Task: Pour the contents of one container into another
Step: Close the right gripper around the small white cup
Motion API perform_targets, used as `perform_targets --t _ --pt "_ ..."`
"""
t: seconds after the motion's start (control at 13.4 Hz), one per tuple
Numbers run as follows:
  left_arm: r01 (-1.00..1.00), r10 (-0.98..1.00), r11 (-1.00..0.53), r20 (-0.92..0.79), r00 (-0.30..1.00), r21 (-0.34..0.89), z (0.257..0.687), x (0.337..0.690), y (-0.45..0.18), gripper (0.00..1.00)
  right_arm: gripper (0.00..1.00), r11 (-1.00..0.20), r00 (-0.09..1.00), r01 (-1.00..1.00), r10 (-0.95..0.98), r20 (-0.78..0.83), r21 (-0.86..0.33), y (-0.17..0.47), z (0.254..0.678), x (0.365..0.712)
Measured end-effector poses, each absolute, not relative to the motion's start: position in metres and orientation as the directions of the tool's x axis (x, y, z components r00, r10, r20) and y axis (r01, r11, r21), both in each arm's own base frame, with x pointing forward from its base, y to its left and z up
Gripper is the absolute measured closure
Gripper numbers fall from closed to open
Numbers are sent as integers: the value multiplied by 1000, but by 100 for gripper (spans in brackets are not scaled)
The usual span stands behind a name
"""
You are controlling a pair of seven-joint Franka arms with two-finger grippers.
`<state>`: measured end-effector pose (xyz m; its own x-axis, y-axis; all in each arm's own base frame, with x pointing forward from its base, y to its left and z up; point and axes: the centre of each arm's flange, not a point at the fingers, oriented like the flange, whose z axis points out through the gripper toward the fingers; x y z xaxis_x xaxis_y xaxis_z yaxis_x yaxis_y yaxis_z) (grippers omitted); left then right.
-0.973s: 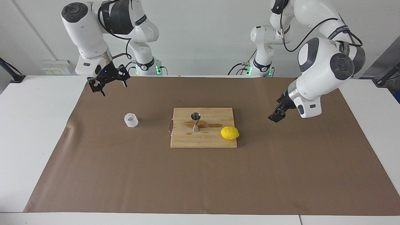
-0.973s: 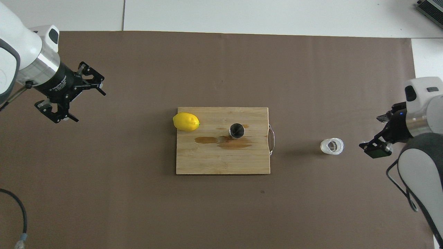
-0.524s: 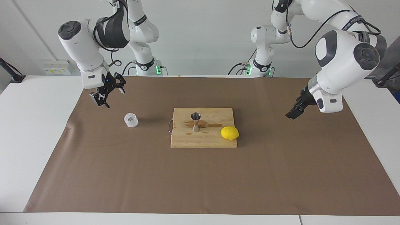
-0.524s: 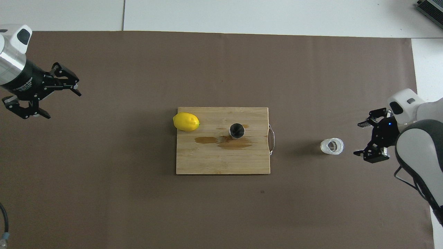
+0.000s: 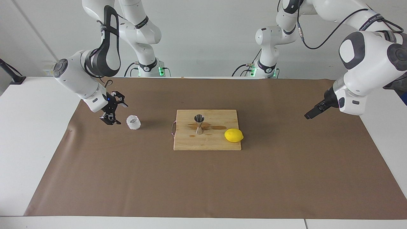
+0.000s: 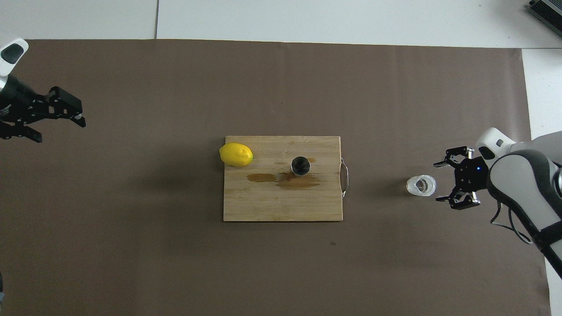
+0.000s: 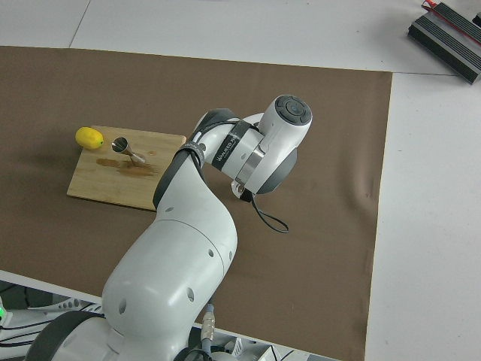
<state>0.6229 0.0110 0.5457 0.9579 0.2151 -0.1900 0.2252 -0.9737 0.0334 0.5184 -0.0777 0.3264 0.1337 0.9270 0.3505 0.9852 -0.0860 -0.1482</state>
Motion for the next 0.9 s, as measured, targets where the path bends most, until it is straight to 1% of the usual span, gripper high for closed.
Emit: perform_targets --t 0.07,0.22,0.52,0.75,0.9 --pt "154 144 -987 -170 975 47 556 619 17 0 0 -78 123 988 922 367 -135 -80 318 515" --pt "97 89 -994 -145 985 56 570 614 13 0 0 -71 115 990 913 391 -126 -81 305 507" --pt "1 -3 -999 -92 996 44 594 597 -37 0 0 -62 113 991 875 470 -122 -87 279 496" --pt "-25 -26 -999 -58 998 27 620 577 -49 0 0 -61 118 990 848 517 -126 -88 260 494" --pt "-26 -27 -999 -43 999 24 628 565 -48 0 0 -56 110 992 825 554 -114 -87 249 494"
